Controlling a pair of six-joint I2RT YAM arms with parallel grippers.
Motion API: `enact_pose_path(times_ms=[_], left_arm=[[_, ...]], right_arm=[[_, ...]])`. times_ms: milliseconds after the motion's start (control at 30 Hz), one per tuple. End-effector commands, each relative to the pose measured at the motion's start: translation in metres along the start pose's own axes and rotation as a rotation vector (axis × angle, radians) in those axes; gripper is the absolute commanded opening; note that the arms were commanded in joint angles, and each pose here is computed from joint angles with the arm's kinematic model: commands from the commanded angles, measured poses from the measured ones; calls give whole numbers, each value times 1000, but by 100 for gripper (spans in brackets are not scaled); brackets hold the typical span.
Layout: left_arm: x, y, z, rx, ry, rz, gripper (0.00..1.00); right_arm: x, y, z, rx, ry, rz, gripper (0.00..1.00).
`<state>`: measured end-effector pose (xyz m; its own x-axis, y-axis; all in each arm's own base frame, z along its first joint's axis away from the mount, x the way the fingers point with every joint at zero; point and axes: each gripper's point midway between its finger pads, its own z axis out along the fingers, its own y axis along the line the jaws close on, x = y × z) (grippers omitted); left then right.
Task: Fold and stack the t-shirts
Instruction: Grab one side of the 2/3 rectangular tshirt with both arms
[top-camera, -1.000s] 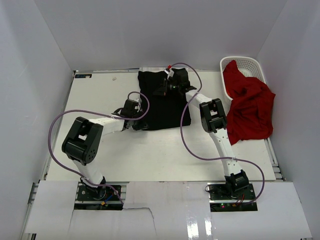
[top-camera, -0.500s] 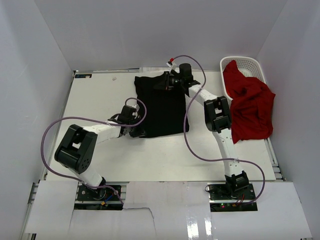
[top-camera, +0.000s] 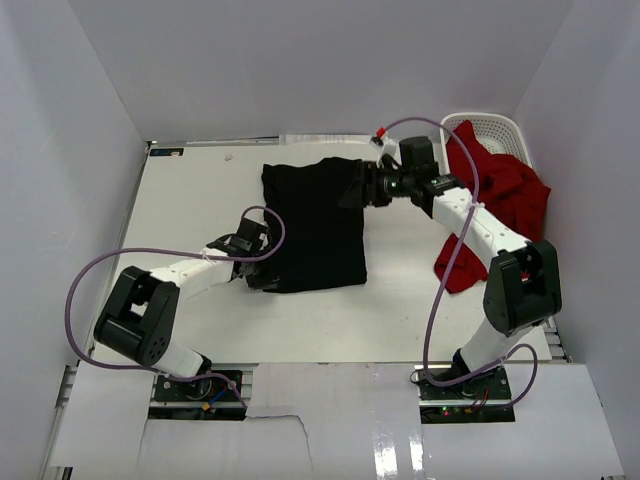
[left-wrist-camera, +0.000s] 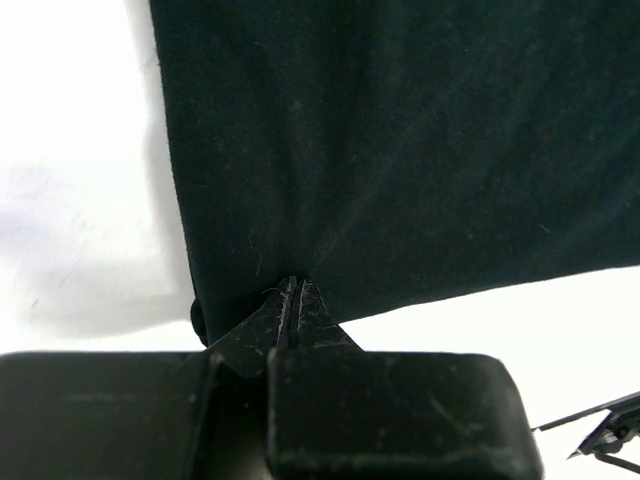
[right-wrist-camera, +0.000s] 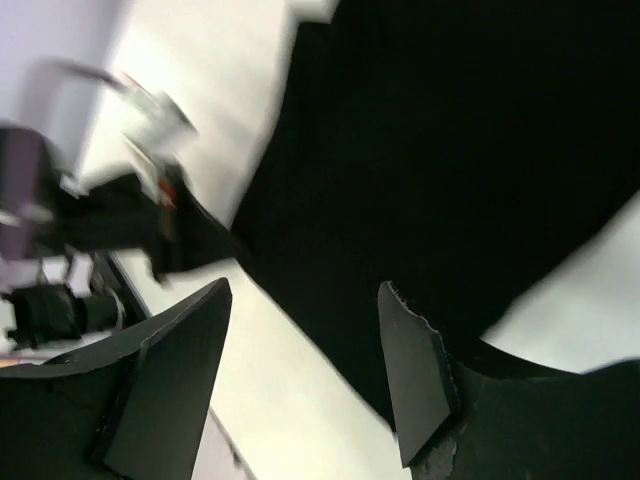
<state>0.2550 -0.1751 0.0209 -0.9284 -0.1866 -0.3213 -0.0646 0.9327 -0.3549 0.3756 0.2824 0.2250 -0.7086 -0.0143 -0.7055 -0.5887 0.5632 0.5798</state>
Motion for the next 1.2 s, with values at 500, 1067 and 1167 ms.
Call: enact_pose_path(times_ms=[500, 1067, 1167], left_arm=[[-12, 0, -47, -58, -61, -22, 11], [-41, -76, -38, 277, -59, 32, 11], [-48, -103, -21, 385, -9, 36, 11]], right_arm=[[211, -21, -61, 138, 361, 418, 74], [204, -23, -22, -66, 238, 358, 65], [203, -22, -18, -107, 213, 337, 63]])
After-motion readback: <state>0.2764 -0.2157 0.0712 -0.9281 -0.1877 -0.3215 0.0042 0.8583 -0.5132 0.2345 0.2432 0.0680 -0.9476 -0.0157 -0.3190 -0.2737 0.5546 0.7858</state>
